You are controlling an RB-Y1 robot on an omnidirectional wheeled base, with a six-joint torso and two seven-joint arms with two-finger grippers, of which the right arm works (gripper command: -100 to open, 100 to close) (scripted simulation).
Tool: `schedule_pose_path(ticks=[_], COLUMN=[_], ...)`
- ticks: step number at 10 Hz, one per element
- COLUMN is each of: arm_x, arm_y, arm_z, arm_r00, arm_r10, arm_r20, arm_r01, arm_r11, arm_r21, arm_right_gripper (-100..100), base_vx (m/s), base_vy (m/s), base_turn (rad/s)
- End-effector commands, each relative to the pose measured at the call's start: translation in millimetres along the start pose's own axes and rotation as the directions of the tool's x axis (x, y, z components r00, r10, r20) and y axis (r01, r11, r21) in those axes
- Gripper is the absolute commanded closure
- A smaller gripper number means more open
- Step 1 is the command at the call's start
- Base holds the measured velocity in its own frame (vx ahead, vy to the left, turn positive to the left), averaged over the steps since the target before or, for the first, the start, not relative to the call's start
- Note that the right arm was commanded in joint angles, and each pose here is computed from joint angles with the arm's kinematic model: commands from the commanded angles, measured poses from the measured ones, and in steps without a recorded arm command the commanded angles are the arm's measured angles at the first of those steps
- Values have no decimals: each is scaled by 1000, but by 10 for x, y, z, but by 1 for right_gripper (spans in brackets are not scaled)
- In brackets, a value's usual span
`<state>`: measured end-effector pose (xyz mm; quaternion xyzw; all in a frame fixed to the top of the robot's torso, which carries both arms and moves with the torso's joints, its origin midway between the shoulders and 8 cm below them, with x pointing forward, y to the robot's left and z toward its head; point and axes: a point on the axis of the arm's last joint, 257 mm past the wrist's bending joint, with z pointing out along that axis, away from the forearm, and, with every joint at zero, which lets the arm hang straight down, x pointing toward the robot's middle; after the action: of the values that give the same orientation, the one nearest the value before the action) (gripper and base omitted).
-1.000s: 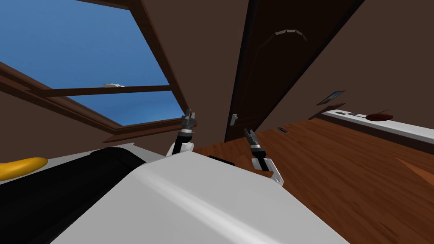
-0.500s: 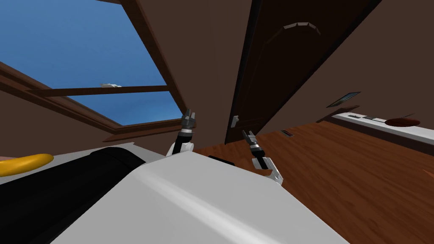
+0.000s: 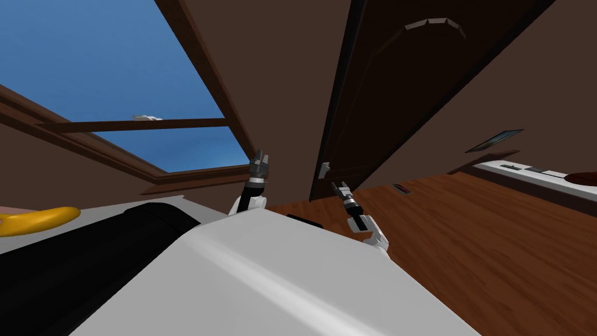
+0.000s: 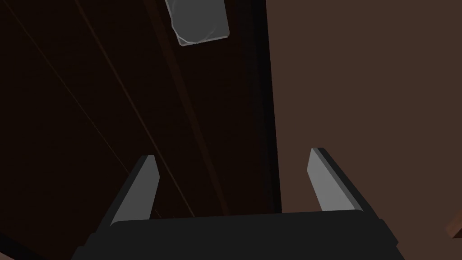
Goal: Pull the door open
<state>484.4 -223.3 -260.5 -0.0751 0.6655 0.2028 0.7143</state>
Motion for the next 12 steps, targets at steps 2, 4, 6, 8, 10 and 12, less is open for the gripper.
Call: schedule_pose_path(ticks=[2, 4, 6, 8, 10, 12], arm_x=[128, 251, 266, 345, 414, 459], arm_y=[-81, -147, -153, 1, 178, 319], arm_z=[17, 20, 13, 165, 321, 437], arm_r00=[997, 989, 988, 988, 988, 988], arm_r10=[-64, -123, -128, -130, -129, -129], arm_r20=[-41, -78, -81, -83, -84, -86], arm_r01=[64, 123, 127, 130, 129, 128], arm_r11=[998, 992, 992, 991, 992, 992], arm_r21=[-1, -7, -8, -8, -11, -14], arm_right_gripper=[-100, -100, -100, -100, -100, -100], base_vx=[91, 94, 60, 147, 182, 157], base_vy=[-28, -24, -28, -40, -9, 5], base_turn=[67, 77, 30, -60, -27, -7])
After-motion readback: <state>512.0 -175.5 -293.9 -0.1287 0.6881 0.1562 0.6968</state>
